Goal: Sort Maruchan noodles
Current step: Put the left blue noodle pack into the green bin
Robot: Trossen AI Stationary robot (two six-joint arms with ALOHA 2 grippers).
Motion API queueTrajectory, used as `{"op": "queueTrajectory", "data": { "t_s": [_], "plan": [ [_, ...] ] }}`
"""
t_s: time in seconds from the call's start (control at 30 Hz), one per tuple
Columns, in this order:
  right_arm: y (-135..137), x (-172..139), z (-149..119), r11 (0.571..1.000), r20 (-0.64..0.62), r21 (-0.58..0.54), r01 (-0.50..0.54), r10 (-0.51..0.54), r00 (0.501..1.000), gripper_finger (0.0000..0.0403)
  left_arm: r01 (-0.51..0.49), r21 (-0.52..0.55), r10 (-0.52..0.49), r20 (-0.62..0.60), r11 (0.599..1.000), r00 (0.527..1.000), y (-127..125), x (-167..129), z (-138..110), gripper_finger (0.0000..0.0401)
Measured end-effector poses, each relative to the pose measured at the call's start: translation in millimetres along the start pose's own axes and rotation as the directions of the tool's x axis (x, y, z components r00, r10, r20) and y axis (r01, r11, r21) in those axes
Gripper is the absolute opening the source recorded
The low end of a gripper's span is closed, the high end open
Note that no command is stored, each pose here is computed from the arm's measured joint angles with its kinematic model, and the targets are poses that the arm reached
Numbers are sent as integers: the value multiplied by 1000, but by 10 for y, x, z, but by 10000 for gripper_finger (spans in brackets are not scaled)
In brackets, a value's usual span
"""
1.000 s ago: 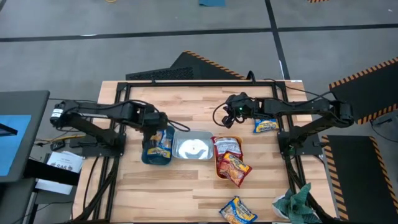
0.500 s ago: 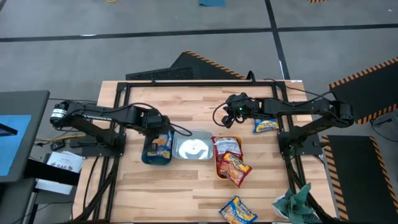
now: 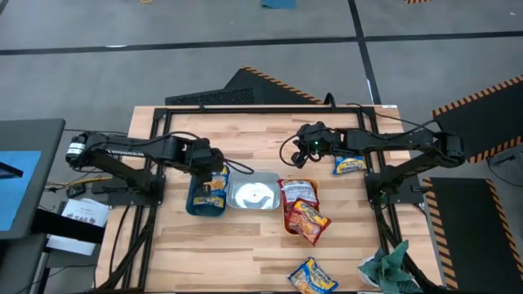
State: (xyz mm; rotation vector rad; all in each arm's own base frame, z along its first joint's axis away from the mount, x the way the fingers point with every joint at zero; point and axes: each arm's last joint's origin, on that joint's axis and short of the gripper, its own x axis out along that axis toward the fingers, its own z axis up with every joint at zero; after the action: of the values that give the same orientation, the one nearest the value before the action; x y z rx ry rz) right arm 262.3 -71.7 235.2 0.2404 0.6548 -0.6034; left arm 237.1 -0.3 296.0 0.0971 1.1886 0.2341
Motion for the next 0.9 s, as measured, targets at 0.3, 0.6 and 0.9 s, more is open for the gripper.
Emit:
{"op": "queueTrajectory", "data": {
  "t_s": [0.3,0.6,0.9],
  "plan": [
    [-110,-56,23,999,-53,18,47,-46,998,54,-8,54,-14,394,999,919,116,-147,107,159],
    [-403,-230,-143,946,-305,95,309,-268,914,179,23,80,-77,780,997,621,285,119,-245,160],
    [-655,-243,-517,806,-523,183,564,-406,749,245,88,-145,97,908,986,407,418,312,-680,160]
  ]
}}
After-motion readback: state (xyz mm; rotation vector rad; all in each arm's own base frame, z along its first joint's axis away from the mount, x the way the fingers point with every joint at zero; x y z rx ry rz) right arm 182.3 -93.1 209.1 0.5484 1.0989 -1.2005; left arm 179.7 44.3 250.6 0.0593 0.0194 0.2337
